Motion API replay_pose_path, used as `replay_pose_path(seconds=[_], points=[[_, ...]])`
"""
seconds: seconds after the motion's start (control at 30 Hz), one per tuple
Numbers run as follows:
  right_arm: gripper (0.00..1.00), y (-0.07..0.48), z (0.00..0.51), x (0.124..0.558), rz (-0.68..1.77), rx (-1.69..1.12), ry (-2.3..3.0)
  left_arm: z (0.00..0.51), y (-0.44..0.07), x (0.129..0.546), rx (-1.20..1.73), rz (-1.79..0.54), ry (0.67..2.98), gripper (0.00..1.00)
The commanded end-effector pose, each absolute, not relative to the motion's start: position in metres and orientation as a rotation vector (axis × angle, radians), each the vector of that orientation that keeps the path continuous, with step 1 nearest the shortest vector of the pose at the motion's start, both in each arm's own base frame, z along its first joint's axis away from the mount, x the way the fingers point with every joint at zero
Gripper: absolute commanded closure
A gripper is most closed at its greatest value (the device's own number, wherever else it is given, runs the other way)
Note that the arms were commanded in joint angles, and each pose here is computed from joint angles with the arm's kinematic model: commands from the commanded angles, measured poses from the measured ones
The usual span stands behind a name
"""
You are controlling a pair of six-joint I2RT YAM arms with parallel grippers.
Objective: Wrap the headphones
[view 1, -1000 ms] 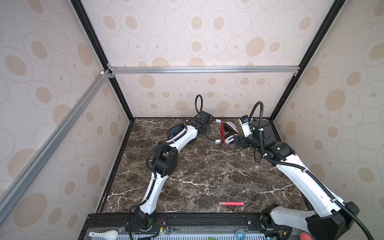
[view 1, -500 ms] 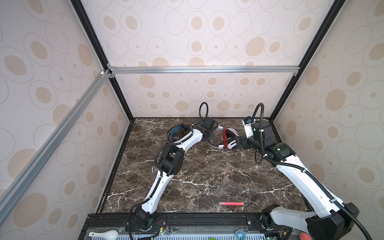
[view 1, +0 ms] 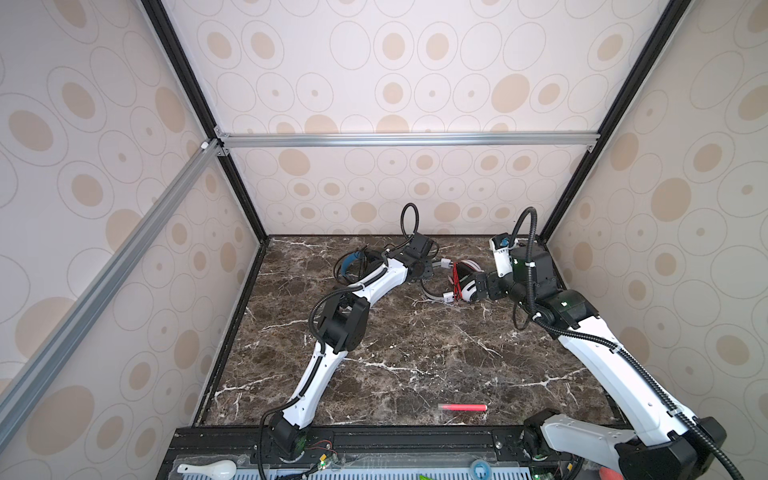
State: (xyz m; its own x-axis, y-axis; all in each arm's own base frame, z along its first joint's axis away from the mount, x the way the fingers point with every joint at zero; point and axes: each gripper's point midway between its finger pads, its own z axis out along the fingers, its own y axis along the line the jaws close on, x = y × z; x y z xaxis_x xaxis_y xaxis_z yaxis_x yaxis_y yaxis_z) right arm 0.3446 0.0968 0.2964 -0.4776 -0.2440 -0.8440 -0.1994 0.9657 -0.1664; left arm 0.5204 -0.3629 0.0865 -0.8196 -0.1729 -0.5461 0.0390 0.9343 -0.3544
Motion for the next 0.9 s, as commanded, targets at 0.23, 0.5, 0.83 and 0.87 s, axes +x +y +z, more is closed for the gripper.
replay_pose_path(seconds=[0.23, 0.5, 0.83, 0.87], points=[[0.0, 0.065, 0.281, 0.336, -0.116, -0.09, 2.043, 0.217, -0.388, 0.426, 0.304, -0.56, 2.267, 0.13], [0.0, 0.005, 0.214, 0.336, -0.227, 0.223, 2.077, 0.236, -0.261, 0.355, 0.22, -0.249, 2.116, 0.02], [0.0, -0.02, 0.143, 0.365, -0.275, 0.226, 2.026, 0.18, -0.034, 0.33, -0.265, 0.355, 1.943, 0.02], [0.0, -0.021, 0.135, 0.369, -0.271, 0.226, 2.043, 0.176, -0.023, 0.328, -0.282, 0.403, 1.917, 0.02]])
